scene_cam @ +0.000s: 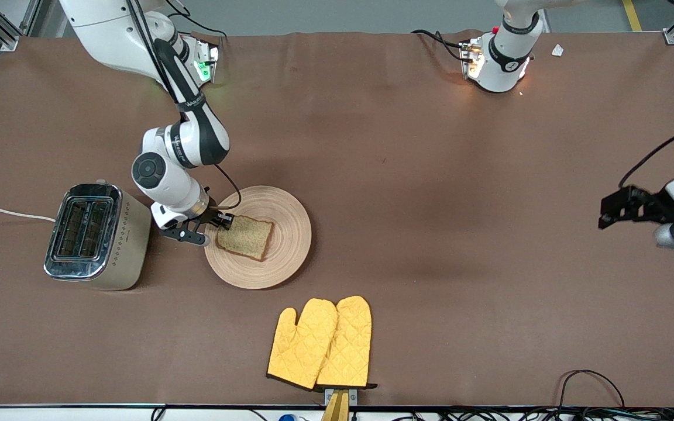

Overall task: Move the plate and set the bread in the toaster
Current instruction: 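Withdraw the left gripper while the right gripper lowers onto the bread, then close the right gripper on the edge of the bread slice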

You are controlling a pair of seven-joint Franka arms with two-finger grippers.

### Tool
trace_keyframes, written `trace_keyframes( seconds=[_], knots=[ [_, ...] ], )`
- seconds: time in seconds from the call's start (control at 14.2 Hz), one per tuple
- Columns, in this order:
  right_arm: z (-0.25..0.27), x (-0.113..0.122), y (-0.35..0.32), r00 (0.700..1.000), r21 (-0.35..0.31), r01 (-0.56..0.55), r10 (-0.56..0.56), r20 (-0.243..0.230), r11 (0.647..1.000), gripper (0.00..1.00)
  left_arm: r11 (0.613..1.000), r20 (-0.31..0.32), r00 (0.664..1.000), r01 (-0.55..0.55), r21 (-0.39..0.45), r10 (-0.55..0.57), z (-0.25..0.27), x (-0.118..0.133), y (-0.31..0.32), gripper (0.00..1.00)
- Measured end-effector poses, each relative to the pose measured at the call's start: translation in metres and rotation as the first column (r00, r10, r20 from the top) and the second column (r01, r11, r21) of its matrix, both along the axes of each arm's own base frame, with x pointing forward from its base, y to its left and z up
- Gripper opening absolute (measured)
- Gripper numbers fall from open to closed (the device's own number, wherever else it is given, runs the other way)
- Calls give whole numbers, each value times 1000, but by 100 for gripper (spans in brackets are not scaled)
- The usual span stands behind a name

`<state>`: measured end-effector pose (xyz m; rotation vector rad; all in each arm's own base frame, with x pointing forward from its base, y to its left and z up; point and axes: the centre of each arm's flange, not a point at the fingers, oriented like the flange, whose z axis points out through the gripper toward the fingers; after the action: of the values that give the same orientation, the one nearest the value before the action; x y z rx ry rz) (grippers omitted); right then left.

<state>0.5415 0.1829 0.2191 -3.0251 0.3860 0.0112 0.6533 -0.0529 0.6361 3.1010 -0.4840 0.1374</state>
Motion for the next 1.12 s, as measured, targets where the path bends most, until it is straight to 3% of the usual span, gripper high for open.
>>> trace_keyframes(
  seconds=[0.28,0.56,0.91,0.98,1.12],
  knots=[
    [-3,0,1,1000,-2,-2,2,1,1000,34,994,6,994,-108,1,108,19,-22,-7,100],
    [-4,-1,3,1000,-2,-4,4,4,1000,32,990,18,990,-138,0,138,15,-46,-16,100],
    [-4,-1,4,1000,-2,-7,7,14,1000,15,989,45,988,-149,9,148,3,-74,-13,100],
    [-4,-1,5,1000,-2,-8,8,16,1000,5,989,49,988,-145,9,145,5,-76,-15,100],
    [-4,-1,6,1000,-2,-10,10,17,1000,4,991,63,989,-133,6,132,10,-78,-22,100]
  ],
)
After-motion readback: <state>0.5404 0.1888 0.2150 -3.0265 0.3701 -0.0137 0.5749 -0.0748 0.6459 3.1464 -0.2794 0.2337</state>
